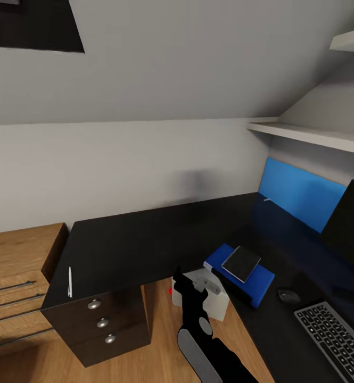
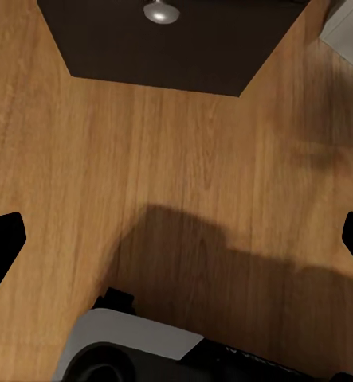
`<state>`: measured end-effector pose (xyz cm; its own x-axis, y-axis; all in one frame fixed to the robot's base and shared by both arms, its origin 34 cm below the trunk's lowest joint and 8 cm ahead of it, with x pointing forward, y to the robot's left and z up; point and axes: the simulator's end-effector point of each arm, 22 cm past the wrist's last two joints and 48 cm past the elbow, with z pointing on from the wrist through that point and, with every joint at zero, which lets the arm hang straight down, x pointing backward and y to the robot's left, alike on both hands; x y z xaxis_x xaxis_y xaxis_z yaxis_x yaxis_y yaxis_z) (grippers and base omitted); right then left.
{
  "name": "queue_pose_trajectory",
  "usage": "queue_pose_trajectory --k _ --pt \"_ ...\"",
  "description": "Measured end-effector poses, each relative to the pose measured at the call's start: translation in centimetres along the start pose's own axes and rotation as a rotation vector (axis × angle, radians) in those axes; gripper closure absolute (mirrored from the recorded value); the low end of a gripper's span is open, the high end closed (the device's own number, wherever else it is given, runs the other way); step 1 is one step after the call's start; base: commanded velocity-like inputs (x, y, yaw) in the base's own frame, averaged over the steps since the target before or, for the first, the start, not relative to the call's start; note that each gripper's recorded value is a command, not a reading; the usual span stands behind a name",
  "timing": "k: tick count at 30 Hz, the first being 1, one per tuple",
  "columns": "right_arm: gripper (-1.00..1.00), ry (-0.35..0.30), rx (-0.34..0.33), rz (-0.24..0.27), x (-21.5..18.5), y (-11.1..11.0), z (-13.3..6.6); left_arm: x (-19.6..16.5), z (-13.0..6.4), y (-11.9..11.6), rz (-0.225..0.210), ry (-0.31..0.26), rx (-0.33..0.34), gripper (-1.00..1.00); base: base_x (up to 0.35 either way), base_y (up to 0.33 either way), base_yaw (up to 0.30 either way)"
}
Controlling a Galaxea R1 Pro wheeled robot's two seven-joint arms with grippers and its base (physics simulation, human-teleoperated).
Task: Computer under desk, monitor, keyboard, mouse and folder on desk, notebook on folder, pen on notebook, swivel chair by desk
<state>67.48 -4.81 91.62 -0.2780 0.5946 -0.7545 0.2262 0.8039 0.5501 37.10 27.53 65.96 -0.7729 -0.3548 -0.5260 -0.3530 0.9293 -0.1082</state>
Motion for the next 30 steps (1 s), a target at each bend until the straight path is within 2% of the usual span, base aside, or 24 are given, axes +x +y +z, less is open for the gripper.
queue_pose_trajectory --k 11,14,19,21,26,28,30 --pt "-1.0 0.001 -0.012 0.004 -0.7 1.3 -0.9 -0.5 -1.2 0.0 -0.001 0.001 -0.002 -1.0 0.0 0.0 0.0" --pt "-1.0 0.004 -0.075 0.002 -0.6 2.7 -1.0 -0.5 -1.3 0.0 -0.001 0.001 -0.002 -1.0 0.0 0.0 0.064" --pt "-1.0 -0.012 -0.105 0.01 -0.8 3.1 -0.9 -0.5 -1.3 0.0 -0.001 0.001 -0.002 -1.0 0.0 0.0 0.179" --pt "-1.0 -0.029 -0.103 0.018 -1.0 2.9 -0.8 -0.5 -1.3 0.0 -0.002 0.001 -0.002 -1.0 0.0 0.0 0.238" --pt "-1.0 -0.126 -0.068 0.062 -2.0 0.8 -0.5 -0.5 -1.3 0.0 -0.001 0.001 -0.002 -1.0 0.0 0.0 0.263" --pt "-1.0 -0.166 -0.048 0.075 -2.3 -0.4 -0.4 -0.5 -1.3 0.0 -0.001 0.001 -0.002 -1.0 0.0 0.0 0.277" --pt "-1.0 -0.22 -0.012 0.082 -2.4 -2.5 -0.3 -0.5 -1.3 0.0 -0.001 0.002 -0.002 -1.0 0.0 0.0 0.28"
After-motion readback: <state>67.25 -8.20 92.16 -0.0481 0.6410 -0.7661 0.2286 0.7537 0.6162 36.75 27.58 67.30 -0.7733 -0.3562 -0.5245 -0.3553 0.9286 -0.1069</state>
